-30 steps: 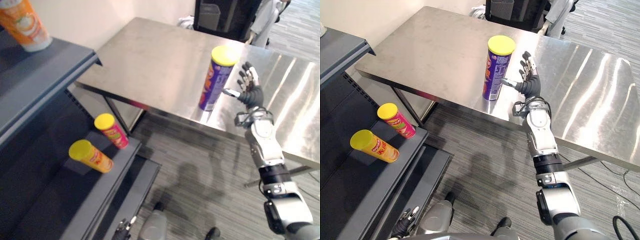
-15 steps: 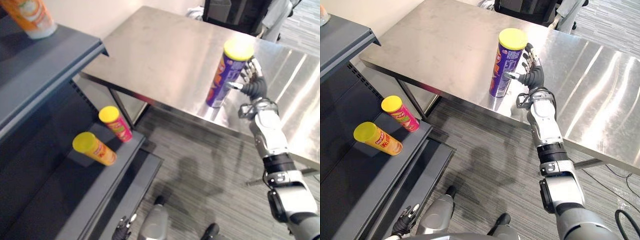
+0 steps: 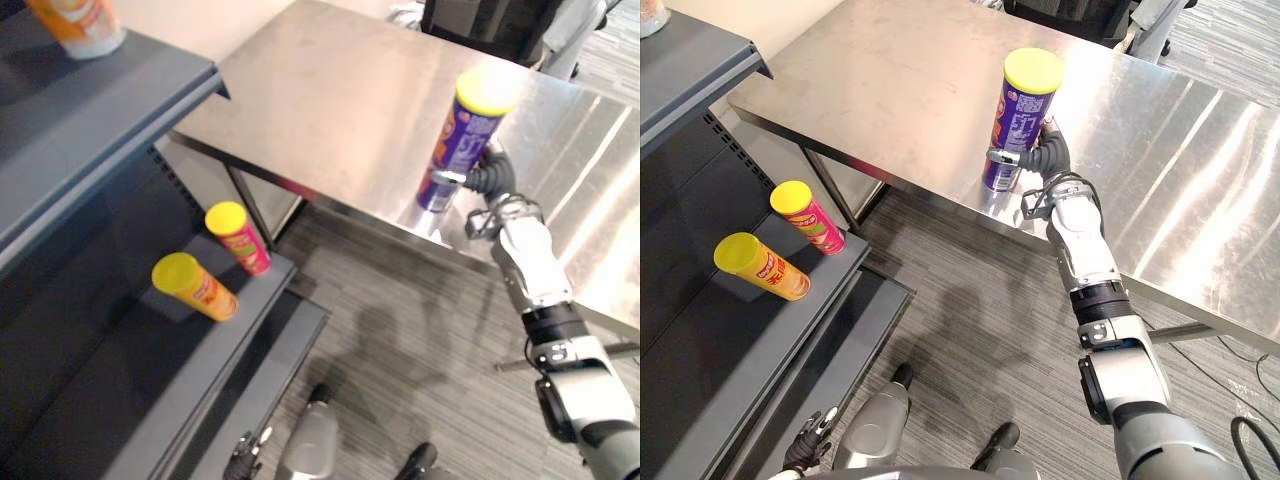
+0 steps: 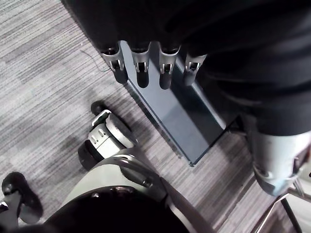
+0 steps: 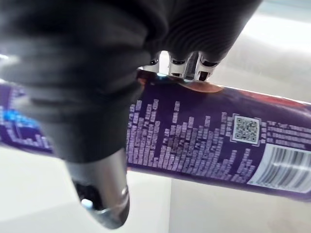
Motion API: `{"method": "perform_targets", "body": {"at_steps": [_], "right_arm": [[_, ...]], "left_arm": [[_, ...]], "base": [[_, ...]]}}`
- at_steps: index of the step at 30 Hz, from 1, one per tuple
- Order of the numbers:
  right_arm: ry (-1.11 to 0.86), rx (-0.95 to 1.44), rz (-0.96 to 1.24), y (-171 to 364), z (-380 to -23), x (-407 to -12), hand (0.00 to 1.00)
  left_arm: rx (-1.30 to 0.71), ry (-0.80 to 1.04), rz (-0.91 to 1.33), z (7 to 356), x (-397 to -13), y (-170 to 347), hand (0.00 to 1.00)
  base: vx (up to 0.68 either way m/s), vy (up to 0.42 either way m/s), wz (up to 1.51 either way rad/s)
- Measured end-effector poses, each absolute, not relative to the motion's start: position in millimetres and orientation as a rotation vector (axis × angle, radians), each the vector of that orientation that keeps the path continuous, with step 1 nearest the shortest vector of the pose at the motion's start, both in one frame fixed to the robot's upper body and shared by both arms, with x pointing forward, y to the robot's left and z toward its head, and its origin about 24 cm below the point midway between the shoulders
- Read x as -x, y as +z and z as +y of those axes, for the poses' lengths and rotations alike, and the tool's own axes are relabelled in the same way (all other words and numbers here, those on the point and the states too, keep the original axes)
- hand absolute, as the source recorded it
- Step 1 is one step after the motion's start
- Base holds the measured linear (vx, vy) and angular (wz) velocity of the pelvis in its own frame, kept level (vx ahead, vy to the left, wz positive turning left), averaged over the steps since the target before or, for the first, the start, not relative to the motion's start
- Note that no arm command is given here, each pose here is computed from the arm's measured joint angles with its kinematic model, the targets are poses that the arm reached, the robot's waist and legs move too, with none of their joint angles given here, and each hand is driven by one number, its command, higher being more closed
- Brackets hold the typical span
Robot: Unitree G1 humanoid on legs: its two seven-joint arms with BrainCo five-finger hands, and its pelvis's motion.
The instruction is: Put the gum and the chips on the shelf.
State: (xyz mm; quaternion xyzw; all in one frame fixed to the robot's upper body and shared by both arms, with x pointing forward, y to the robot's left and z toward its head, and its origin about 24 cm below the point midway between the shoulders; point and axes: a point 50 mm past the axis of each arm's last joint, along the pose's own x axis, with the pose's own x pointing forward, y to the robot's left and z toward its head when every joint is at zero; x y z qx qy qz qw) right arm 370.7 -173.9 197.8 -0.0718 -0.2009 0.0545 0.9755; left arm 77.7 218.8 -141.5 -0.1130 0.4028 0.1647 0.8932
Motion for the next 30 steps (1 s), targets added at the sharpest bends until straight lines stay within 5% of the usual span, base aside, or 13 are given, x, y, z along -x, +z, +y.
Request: {"method": "perform_targets", "body": {"at_steps": [19, 30], "right_arm": [[0.074, 0.079, -0.419, 195, -161, -372, 1.0], [0.11, 0.037, -0.6, 195, -168, -307, 1.0]], "left_arm": [[0.125, 0.306, 0.851, 222, -80, -140, 0.0], [0.065, 0.436, 0.701, 231, -109, -123, 0.0]], "base": [[0.0, -0.006, -0.05], [0.0, -0.013, -0.19]]}}
